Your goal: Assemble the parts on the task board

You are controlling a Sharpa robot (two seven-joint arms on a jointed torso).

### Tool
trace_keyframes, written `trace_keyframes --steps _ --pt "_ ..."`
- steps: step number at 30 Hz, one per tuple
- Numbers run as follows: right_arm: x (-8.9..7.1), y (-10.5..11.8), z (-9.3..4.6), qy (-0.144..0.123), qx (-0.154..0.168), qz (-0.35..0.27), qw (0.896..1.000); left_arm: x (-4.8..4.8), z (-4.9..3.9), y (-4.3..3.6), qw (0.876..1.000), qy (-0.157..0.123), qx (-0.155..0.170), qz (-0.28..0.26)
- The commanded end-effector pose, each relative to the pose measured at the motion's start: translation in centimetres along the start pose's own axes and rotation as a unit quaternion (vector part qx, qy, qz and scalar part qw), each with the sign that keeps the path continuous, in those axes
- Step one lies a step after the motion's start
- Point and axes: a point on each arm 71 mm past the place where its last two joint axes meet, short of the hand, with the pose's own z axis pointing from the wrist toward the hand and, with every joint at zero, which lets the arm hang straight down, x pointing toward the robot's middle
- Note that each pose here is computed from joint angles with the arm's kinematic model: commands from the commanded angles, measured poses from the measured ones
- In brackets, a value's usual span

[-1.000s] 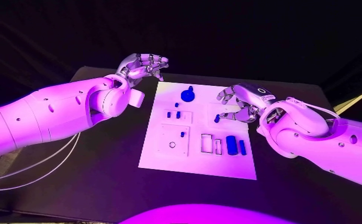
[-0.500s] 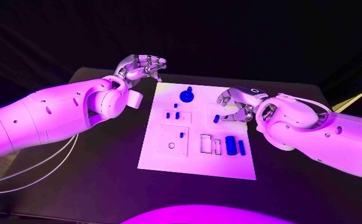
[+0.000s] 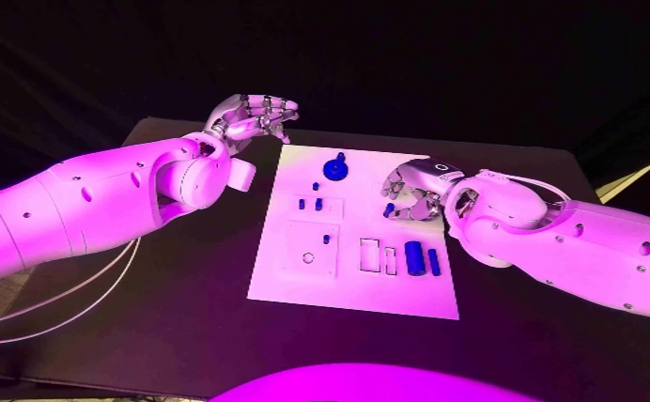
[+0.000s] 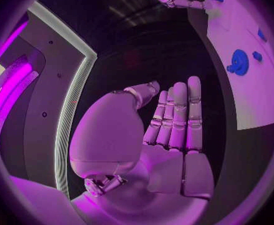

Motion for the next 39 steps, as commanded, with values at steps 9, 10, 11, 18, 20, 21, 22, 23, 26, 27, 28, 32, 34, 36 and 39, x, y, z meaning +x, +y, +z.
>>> trace_keyframes --steps 9,10,11,18,20,21,22,23,26,27,28,32,34,36,39 --pt "0.8 -0.1 0.5 0.006 0.000 -0.013 1.000 0.07 0.03 -0.11 1.000 0.002 0.002 0.000" --pt "0.8 -0.1 0.5 0.006 0.000 -0.014 1.000 0.06 0.03 -0.11 1.000 0.002 0.002 0.000" --pt "0.8 0.0 0.5 0.005 -0.001 -0.014 1.000 0.06 0.03 -0.10 1.000 0.001 0.002 0.000" --pt "1.1 0.1 0.6 0.002 -0.004 -0.011 1.000 0.05 0.03 -0.10 1.000 0.001 0.001 0.000" --pt "1.2 0.1 0.7 0.002 -0.003 -0.011 1.000 0.06 0.03 -0.10 1.000 0.001 0.001 0.000" --pt "1.2 0.1 0.7 0.002 -0.003 -0.010 1.000 0.06 0.03 -0.10 1.000 0.001 0.001 0.000" --pt "1.2 0.1 0.7 0.003 -0.002 -0.010 1.000 0.06 0.03 -0.10 1.000 0.001 0.001 0.000" --pt "1.3 0.0 0.7 0.003 -0.002 -0.010 1.000 0.06 0.04 -0.10 1.000 0.001 0.001 0.000" --pt "1.4 0.0 0.7 0.005 -0.001 -0.010 1.000 0.06 0.03 -0.10 1.000 0.001 0.001 0.000" --pt "1.4 0.0 0.7 0.006 0.000 -0.010 1.000 0.06 0.03 -0.10 1.000 0.001 0.001 0.000" --pt "1.5 0.0 0.7 0.006 0.000 -0.010 1.000 0.05 0.03 -0.10 1.000 0.001 0.001 0.000" --pt "1.6 0.0 0.7 0.008 0.000 -0.010 1.000 0.02 0.02 -0.10 1.000 0.001 0.001 0.000" --pt "1.7 0.1 0.7 0.009 0.000 -0.010 1.000 0.01 0.01 -0.10 1.000 0.000 0.001 0.000" --pt "1.8 0.1 0.7 0.010 0.000 -0.010 1.000 0.01 0.01 -0.10 1.000 0.000 0.001 0.001" --pt "1.9 0.1 0.8 0.011 0.000 -0.010 1.000 0.00 0.00 -0.10 1.000 0.000 0.001 0.001"
